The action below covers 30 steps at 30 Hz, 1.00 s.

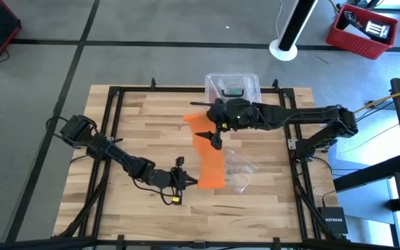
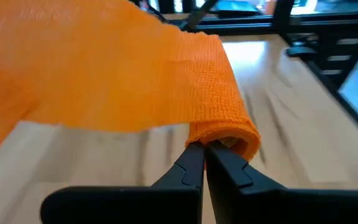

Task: Roll bandage
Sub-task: Roll the orange bandage

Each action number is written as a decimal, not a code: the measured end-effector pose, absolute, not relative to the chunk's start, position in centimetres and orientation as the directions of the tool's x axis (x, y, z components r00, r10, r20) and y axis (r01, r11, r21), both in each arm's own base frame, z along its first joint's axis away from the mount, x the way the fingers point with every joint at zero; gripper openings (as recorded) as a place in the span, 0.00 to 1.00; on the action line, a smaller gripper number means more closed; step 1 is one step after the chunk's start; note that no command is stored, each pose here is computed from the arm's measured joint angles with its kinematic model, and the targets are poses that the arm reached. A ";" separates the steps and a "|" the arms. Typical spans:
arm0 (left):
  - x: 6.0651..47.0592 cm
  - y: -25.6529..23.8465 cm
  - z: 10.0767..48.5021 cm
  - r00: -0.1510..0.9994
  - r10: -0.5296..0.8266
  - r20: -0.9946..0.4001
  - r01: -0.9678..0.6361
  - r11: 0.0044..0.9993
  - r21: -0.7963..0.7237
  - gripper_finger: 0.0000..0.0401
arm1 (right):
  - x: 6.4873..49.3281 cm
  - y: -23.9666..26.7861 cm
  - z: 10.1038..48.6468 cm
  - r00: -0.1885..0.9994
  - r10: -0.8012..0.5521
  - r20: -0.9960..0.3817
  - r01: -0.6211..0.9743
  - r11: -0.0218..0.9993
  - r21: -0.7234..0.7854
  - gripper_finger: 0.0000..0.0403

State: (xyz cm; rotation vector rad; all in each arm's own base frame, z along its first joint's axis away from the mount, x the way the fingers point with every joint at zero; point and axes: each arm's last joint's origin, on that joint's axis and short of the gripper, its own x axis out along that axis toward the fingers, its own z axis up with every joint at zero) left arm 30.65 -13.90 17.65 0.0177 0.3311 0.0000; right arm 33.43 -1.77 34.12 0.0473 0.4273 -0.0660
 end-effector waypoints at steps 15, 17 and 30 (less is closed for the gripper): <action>31.1 -12.7 17.4 0.938 -0.005 -0.348 -0.001 1.000 -0.018 0.00 | 29.2 -1.7 32.6 0.689 -0.021 -0.724 0.150 0.982 0.115 0.84; 31.2 -12.5 17.7 0.941 -0.035 -0.336 0.032 0.999 -0.013 0.00 | 28.3 -1.6 33.2 0.677 -0.021 -0.736 0.135 0.986 0.097 0.84; 27.7 -7.4 28.0 0.997 0.008 -0.082 -0.003 0.998 0.056 0.00 | 20.2 4.1 33.8 0.874 0.024 -0.486 -0.050 0.998 -0.042 0.84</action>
